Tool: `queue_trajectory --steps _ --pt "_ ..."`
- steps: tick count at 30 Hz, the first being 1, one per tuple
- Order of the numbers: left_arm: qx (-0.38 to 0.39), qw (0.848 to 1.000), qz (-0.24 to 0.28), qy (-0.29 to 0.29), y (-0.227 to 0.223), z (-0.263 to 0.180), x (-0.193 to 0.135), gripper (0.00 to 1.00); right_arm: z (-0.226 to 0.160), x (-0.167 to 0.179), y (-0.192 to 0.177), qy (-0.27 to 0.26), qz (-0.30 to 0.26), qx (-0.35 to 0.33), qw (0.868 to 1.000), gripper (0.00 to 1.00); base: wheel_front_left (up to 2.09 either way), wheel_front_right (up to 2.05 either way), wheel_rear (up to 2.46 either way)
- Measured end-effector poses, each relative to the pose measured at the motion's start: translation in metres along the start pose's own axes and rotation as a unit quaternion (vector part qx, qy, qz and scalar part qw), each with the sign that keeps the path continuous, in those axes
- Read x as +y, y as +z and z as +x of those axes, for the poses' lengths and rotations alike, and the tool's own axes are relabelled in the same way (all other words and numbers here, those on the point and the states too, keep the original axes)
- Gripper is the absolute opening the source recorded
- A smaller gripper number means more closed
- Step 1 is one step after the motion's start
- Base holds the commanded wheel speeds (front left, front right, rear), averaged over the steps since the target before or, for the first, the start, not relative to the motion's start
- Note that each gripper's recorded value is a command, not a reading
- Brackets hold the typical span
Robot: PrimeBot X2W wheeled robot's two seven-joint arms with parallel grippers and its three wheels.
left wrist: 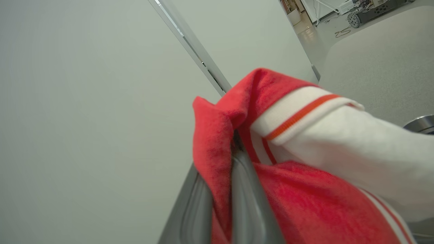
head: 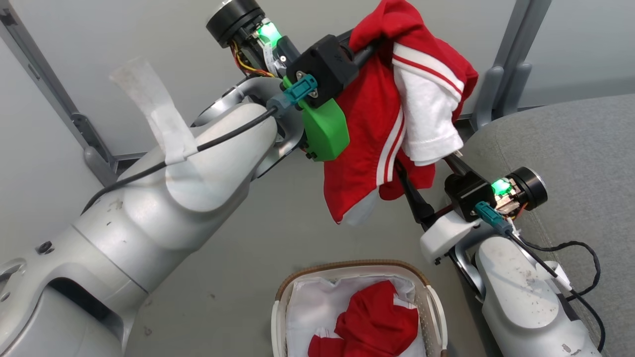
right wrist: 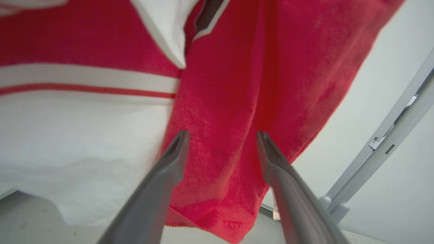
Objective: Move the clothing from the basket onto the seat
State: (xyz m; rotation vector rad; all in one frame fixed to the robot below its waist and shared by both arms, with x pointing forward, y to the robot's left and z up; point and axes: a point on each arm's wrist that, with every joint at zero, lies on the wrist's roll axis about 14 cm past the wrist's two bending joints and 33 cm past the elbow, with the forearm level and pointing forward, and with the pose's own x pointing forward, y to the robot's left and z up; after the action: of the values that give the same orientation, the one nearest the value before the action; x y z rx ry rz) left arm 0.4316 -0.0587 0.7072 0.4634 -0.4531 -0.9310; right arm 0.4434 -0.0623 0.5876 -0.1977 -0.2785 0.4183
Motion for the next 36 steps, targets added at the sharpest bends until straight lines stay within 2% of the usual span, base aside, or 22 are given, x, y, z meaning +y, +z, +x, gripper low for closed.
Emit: queue_trajectory --steps 12,13,14,15,16,17,26,35,36 --pt "-0.013 1.000 -0.017 -0.010 0.004 -0.005 -0.008 0.00 0.027 0.004 -0.011 0.017 -0.005 0.021 1.000 1.00 0.00 0.00 0.00" --pt "-0.014 1.000 -0.018 -0.011 0.004 -0.006 -0.008 0.00 0.028 0.003 -0.011 0.018 -0.005 0.022 1.000 0.73 0.00 0.00 0.00" --pt "-0.015 1.000 -0.019 -0.011 0.005 -0.006 -0.008 0.00 0.030 0.003 -0.012 0.018 -0.005 0.023 1.000 0.36 0.00 0.00 0.00" --pt "-0.015 1.000 -0.021 -0.010 0.005 -0.006 -0.008 0.00 0.031 0.003 -0.011 0.018 -0.006 0.023 1.000 0.32 0.00 0.00 0.00" --pt "-0.016 1.000 -0.024 -0.009 0.005 -0.006 -0.008 0.00 0.032 0.002 -0.011 0.019 -0.007 0.023 1.000 0.04 0.00 0.00 0.00" --pt "-0.016 0.999 -0.028 -0.007 0.004 -0.007 -0.007 0.00 0.034 0.002 -0.010 0.019 -0.008 0.022 1.000 0.00 0.00 0.00 0.00" --pt "0.018 0.997 -0.071 0.027 -0.031 -0.020 0.005 0.00 0.031 -0.008 -0.009 0.006 -0.009 0.020 1.000 0.00 0.00 0.00 0.00" --pt "0.064 0.986 -0.139 0.064 -0.081 -0.039 -0.006 0.00 0.021 -0.019 -0.008 -0.013 -0.006 0.017 1.000 0.00 0.00 0.00 0.00" --pt "0.067 0.985 -0.146 0.068 -0.084 -0.041 -0.007 0.10 0.020 -0.019 -0.008 -0.015 -0.006 0.017 1.000 0.00 0.00 0.00 0.00"
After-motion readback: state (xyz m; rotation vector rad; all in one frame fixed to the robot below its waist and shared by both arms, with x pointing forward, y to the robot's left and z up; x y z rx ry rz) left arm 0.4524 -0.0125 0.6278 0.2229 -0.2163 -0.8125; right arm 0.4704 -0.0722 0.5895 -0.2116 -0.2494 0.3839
